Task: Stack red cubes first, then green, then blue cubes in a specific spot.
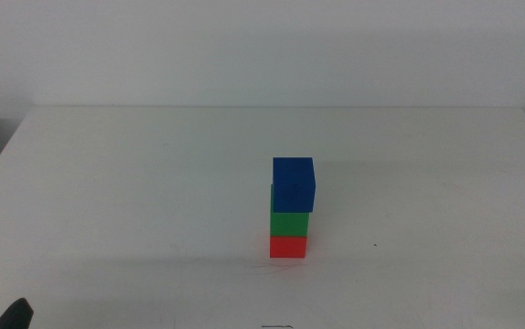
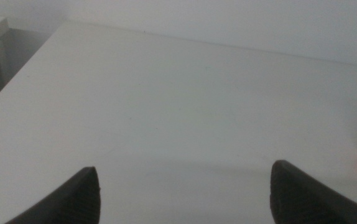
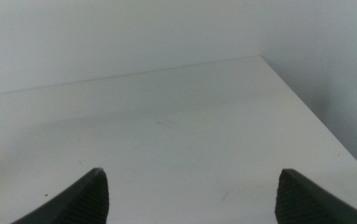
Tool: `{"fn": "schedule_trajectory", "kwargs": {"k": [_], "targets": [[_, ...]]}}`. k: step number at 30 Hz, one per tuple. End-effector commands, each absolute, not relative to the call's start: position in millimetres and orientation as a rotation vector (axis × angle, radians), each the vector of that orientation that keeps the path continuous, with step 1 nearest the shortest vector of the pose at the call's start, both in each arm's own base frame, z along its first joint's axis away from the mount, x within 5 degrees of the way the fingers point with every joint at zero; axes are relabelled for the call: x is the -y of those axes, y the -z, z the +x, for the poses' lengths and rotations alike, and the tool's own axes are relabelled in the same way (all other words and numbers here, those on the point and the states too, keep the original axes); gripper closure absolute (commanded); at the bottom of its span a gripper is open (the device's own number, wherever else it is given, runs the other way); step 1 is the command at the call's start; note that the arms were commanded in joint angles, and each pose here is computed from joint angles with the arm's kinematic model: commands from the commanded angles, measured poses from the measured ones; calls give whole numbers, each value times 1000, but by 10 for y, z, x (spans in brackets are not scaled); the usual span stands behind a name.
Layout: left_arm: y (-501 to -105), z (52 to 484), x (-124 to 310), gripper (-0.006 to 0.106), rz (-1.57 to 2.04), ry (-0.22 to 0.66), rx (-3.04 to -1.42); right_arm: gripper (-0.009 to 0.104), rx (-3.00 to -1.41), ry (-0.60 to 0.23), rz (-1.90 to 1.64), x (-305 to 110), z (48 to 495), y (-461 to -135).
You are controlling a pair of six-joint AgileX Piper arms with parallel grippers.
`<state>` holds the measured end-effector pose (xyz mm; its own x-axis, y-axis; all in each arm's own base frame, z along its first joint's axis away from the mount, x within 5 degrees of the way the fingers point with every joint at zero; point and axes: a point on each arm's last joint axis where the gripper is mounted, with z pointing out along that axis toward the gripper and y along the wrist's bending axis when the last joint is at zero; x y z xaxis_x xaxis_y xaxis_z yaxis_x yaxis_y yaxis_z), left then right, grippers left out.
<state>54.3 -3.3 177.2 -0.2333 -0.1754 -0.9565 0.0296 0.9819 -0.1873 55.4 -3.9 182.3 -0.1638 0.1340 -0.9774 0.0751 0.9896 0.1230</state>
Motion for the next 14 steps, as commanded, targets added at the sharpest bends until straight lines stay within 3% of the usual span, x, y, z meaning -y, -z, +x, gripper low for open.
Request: {"fn": "schedule_trajectory", "kwargs": {"k": [1,6,14], "targets": [[-1862,541,35,7,-69,176,-1698,15,-1629,-33,127,38,541,-1958],[-1863,541,33,7,59,59,-1694,15,-1629,-33,127,38,541,-1958],[-1859,541,36,7,65,59,-1699,15,-1629,-33,127,38,541,-1958]]}}
